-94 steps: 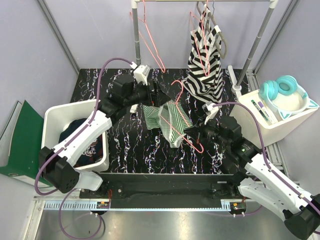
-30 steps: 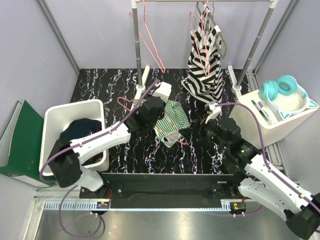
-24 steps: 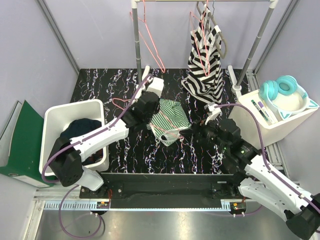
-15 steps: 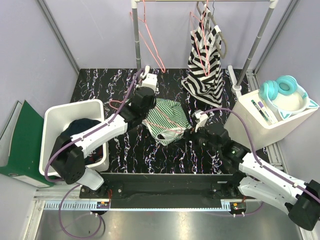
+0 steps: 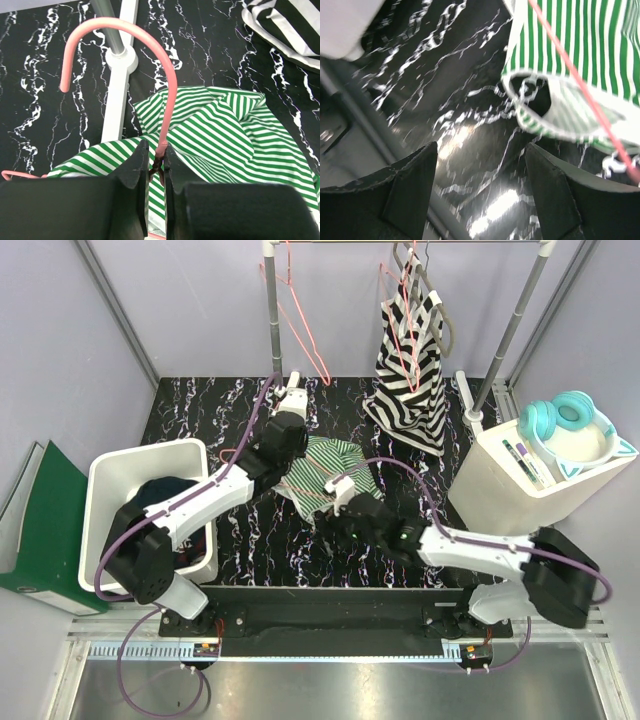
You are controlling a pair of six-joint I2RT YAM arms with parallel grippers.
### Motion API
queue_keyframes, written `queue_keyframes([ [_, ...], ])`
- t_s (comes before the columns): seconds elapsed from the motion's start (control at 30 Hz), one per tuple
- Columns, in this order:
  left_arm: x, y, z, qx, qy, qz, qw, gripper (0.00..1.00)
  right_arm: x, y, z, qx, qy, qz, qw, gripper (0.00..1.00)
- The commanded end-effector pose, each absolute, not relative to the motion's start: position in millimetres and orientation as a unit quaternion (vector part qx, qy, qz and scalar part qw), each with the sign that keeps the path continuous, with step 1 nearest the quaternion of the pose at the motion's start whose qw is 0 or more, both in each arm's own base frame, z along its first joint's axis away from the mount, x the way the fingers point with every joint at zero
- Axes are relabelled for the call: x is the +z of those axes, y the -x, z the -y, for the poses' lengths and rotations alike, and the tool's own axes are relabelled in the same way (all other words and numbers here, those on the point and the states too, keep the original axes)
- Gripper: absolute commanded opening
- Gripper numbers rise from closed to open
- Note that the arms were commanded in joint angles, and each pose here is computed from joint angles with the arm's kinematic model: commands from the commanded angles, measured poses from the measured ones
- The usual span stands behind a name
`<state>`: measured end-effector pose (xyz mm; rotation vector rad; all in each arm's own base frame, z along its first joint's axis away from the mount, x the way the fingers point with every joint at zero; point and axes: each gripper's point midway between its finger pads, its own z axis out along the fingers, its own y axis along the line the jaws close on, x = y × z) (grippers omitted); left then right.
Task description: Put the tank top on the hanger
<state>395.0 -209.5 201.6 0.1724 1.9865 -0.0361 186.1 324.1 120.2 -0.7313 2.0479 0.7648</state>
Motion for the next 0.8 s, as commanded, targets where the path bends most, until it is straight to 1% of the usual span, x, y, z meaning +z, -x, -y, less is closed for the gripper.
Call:
queue_keyframes([
  [0.0, 237.3, -396.0, 218.8, -0.058, -0.062, -0.814, 0.574, 0.0, 141.5, -222.1, -361.8, 0.284, 0.286, -0.787, 0.468, 0.8],
  [0.1, 237.8, -392.0, 216.7, -0.059, -0.064, -0.814, 0.574, 0.0, 140.4, -235.4, -369.9, 0.262, 0.287, -0.786, 0.482, 0.81],
  [0.23, 242.5, -388.0, 213.8, -0.062, -0.066, -0.812, 0.577, 0.0, 120.1, -249.0, -373.6, 0.221, 0.289, -0.802, 0.474, 0.84],
  [0.37, 241.3, -386.2, 211.5, -0.056, -0.069, -0.812, 0.577, 0.0, 101.7, -251.9, -376.3, 0.206, 0.293, -0.811, 0.463, 0.84],
  [0.43, 242.8, -386.3, 210.2, -0.055, -0.069, -0.81, 0.579, 0.0, 89.9, -250.8, -379.5, 0.204, 0.304, -0.815, 0.45, 0.81],
  [0.53, 243.6, -385.7, 208.7, -0.05, -0.07, -0.81, 0.58, 0.0, 79.2, -247.5, -381.1, 0.202, 0.309, -0.824, 0.43, 0.72],
  [0.57, 243.0, -386.0, 207.6, -0.048, -0.071, -0.81, 0.58, 0.0, 77.4, -245.7, -380.6, 0.203, 0.309, -0.826, 0.425, 0.6],
  [0.63, 243.5, -386.3, 204.3, -0.039, -0.07, -0.809, 0.582, 0.0, 80.5, -240.8, -378.5, 0.212, 0.307, -0.827, 0.421, 0.3],
  [0.7, 241.7, -387.0, 199.0, -0.024, -0.069, -0.809, 0.584, 0.0, 90.0, -236.4, -374.4, 0.222, 0.298, -0.827, 0.422, 0.05],
  [0.73, 242.2, -388.3, 196.2, -0.02, -0.066, -0.808, 0.585, 0.0, 88.4, -231.4, -370.3, 0.226, 0.3, -0.829, 0.416, 0.01],
  [0.77, 240.6, -388.6, 194.1, -0.016, -0.065, -0.809, 0.584, 0.0, 91.5, -227.5, -368.2, 0.231, 0.298, -0.829, 0.413, 0.0],
])
